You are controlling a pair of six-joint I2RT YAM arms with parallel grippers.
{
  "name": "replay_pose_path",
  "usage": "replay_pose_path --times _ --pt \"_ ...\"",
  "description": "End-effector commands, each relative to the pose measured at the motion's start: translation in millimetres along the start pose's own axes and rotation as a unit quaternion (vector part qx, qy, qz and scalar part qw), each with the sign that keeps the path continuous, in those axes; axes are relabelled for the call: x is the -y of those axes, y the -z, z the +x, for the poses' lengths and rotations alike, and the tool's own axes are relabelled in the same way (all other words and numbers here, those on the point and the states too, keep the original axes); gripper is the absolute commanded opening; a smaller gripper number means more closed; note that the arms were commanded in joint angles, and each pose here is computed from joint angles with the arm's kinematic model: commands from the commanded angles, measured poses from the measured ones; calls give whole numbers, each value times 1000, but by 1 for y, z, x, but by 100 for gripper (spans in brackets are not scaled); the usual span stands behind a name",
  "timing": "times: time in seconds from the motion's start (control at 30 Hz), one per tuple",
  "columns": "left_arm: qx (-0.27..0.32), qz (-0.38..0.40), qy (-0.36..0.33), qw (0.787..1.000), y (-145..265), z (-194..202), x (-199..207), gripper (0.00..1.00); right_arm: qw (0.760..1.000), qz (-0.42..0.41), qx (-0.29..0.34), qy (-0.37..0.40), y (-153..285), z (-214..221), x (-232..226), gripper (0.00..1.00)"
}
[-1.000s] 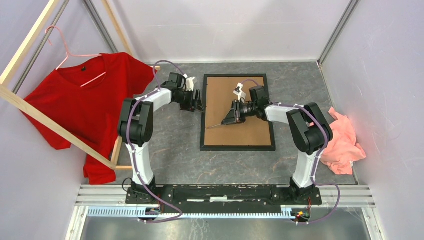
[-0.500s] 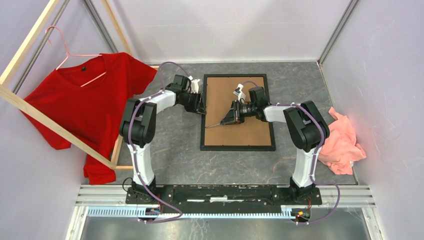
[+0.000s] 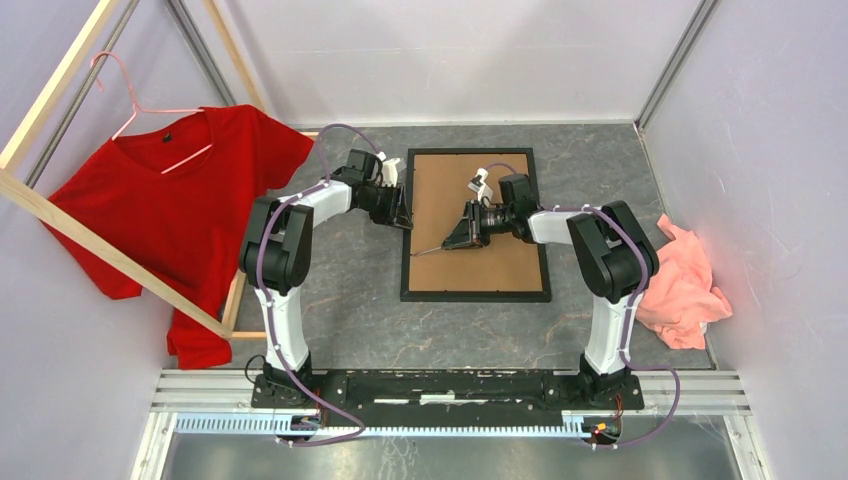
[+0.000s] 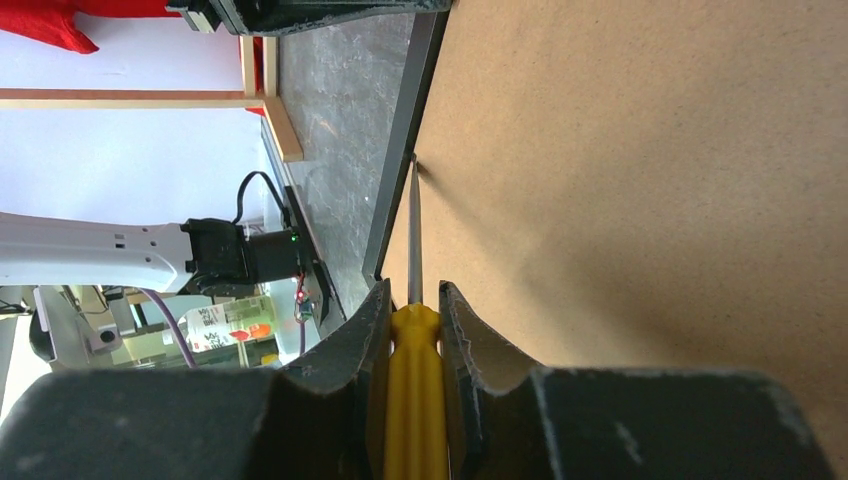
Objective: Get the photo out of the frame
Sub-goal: Release the photo frame item from the photo frame.
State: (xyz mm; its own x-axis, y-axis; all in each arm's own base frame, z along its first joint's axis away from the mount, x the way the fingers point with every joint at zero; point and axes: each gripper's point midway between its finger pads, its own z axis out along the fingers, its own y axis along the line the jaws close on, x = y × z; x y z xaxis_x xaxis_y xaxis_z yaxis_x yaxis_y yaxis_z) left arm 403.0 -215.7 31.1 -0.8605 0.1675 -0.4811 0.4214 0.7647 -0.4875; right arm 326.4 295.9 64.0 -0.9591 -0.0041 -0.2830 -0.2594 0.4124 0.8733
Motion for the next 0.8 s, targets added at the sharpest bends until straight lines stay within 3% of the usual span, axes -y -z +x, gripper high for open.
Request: replay_pose_path --times 0.0,0.17,0.57,0.77 --pt "-14 -25 15 999 -6 12 -8 36 1000 7 16 0 1 -11 4 0" --pt "-18 -24 19 999 -8 15 -8 34 1000 9 18 -3 2 -13 5 0" --pt "-27 -13 27 999 -13 20 -6 3 1000 20 9 -22 -6 -8 16 0" --pt "-33 0 31 999 -15 21 -3 2 1000 19 4 -21 -10 -6 16 0"
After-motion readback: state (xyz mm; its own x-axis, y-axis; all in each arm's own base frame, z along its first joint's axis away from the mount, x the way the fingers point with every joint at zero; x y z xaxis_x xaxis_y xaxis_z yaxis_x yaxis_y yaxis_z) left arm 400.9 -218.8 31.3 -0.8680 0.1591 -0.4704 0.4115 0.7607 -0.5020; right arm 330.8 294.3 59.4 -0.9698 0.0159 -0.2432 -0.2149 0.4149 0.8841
